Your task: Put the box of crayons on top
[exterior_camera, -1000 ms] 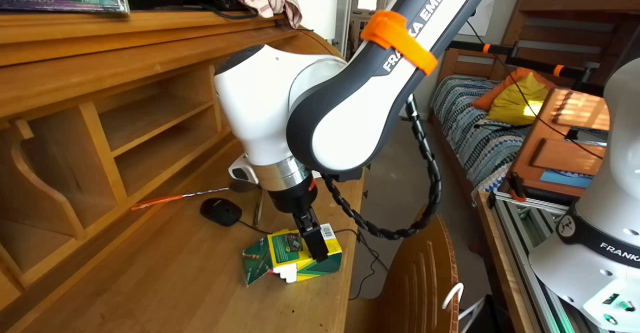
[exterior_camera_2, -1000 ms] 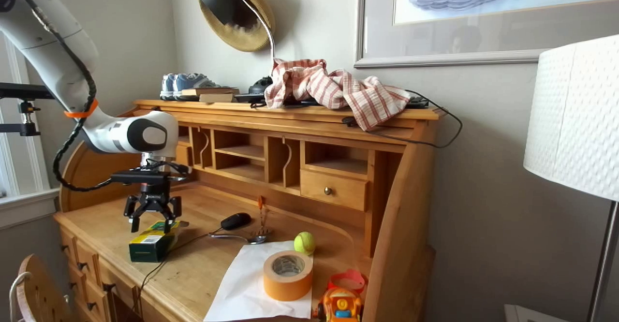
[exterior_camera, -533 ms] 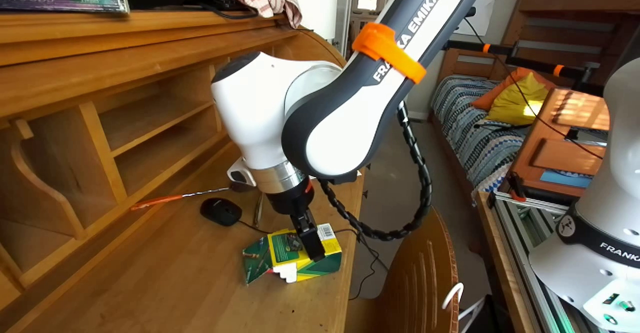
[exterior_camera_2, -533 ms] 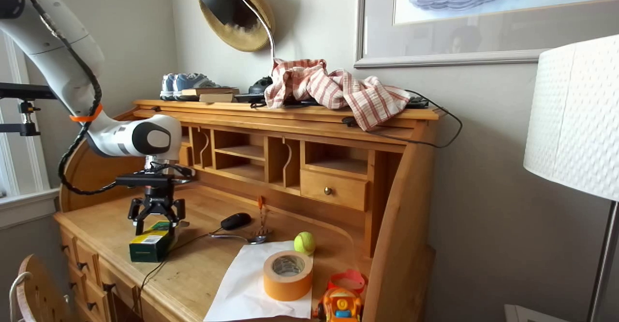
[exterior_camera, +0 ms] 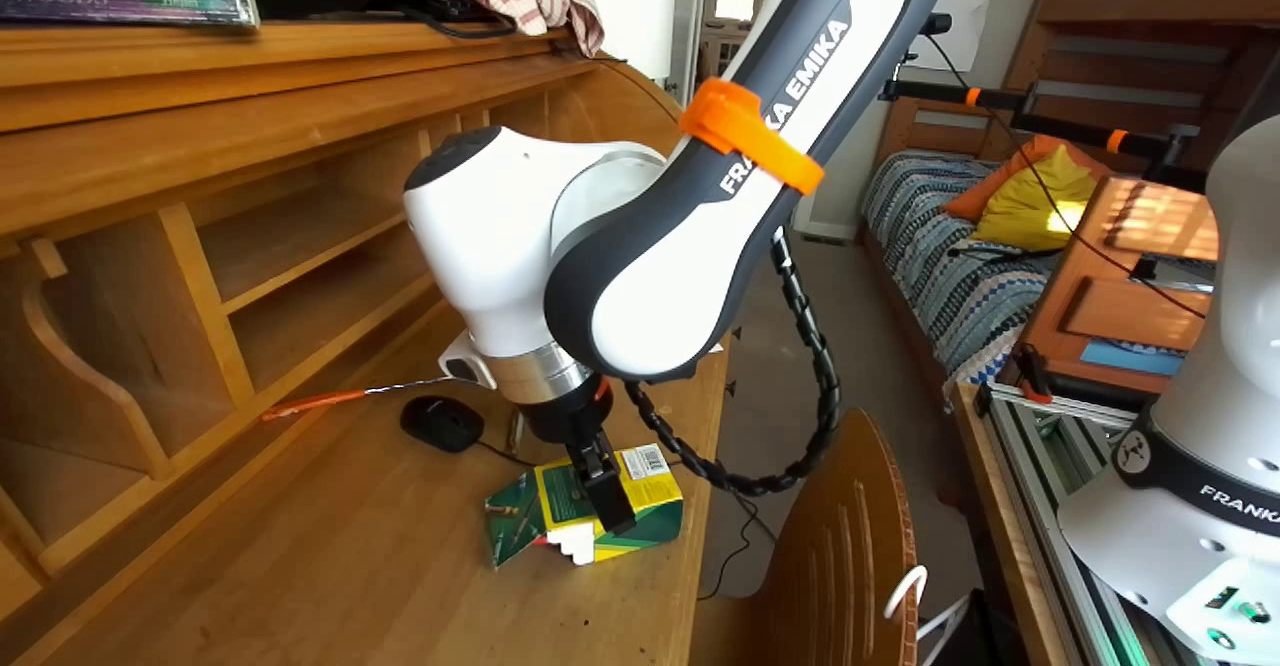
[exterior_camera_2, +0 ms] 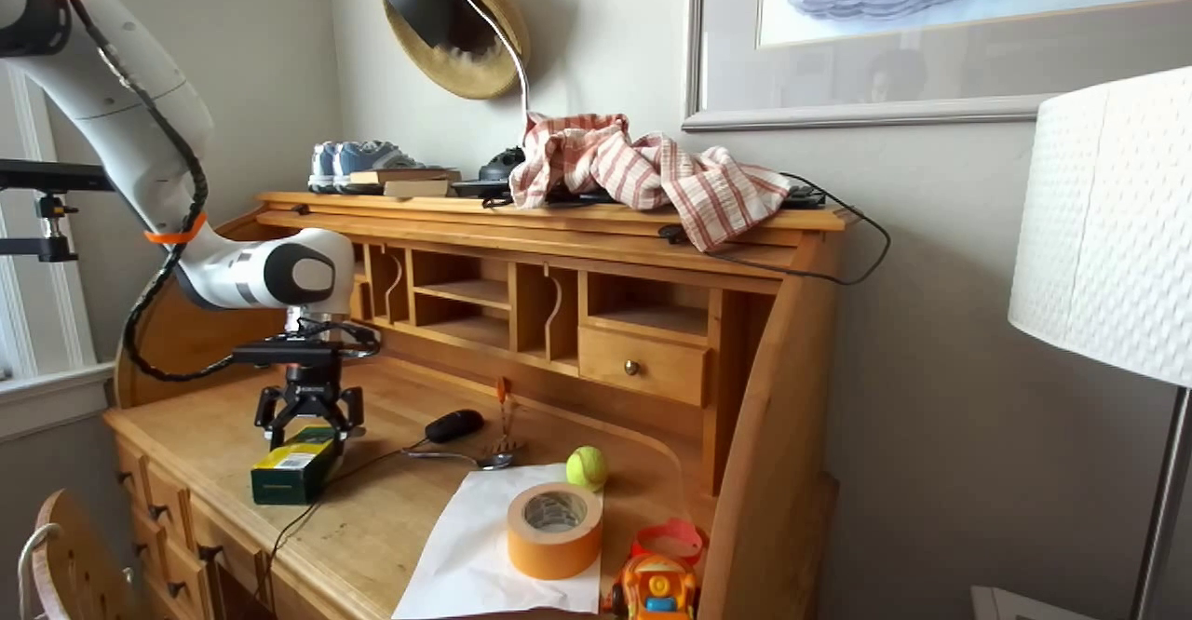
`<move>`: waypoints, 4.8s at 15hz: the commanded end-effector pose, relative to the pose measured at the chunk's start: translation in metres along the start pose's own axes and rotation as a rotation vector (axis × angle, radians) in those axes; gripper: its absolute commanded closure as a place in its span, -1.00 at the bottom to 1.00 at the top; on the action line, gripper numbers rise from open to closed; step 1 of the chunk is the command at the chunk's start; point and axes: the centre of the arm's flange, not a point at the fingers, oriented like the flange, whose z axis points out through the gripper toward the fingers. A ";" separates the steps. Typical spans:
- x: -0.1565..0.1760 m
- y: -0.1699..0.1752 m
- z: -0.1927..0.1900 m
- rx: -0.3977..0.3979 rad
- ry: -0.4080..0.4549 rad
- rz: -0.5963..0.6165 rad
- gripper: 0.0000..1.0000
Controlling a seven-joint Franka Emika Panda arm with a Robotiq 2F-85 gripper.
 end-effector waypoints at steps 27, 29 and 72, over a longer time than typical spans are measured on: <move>-0.031 -0.053 -0.062 -0.204 0.359 0.044 -0.10; -0.052 -0.053 -0.074 -0.201 0.474 0.072 -0.10; -0.232 -0.046 -0.421 -0.666 1.503 0.387 -0.10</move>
